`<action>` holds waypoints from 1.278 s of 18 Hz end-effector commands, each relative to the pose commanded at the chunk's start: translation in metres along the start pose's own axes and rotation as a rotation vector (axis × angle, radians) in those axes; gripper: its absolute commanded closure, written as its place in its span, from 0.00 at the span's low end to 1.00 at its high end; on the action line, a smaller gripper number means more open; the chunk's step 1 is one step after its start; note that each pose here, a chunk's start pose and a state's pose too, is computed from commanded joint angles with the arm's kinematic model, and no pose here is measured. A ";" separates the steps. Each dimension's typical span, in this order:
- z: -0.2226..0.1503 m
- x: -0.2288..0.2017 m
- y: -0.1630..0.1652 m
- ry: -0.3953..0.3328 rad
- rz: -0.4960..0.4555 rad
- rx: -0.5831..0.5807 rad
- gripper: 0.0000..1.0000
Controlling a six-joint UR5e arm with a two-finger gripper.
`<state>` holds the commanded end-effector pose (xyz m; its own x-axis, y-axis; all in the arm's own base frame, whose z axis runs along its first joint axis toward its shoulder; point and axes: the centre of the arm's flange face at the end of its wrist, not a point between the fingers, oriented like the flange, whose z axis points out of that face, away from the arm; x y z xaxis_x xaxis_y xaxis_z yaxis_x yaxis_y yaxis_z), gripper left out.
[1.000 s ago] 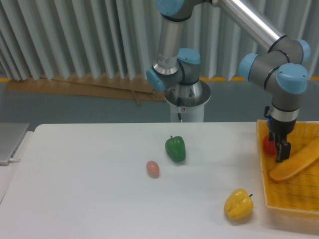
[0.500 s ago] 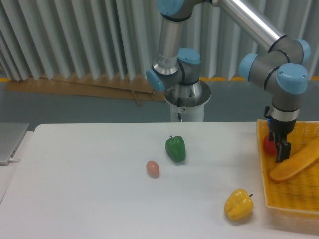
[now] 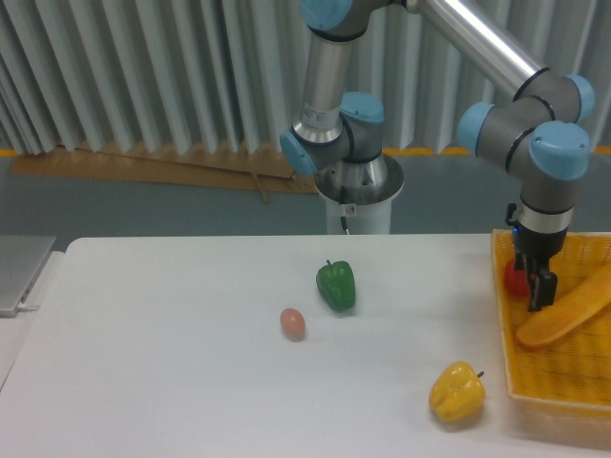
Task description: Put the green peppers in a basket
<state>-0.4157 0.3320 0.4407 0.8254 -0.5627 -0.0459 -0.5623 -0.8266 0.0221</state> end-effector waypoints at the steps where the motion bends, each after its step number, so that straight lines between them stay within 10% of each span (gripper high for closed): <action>1: -0.002 0.001 -0.002 -0.003 0.003 0.001 0.00; 23: -0.011 0.008 -0.007 -0.020 -0.005 -0.004 0.00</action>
<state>-0.4048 0.3329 0.4517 0.8269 -0.5585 -0.0657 -0.5581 -0.8294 0.0261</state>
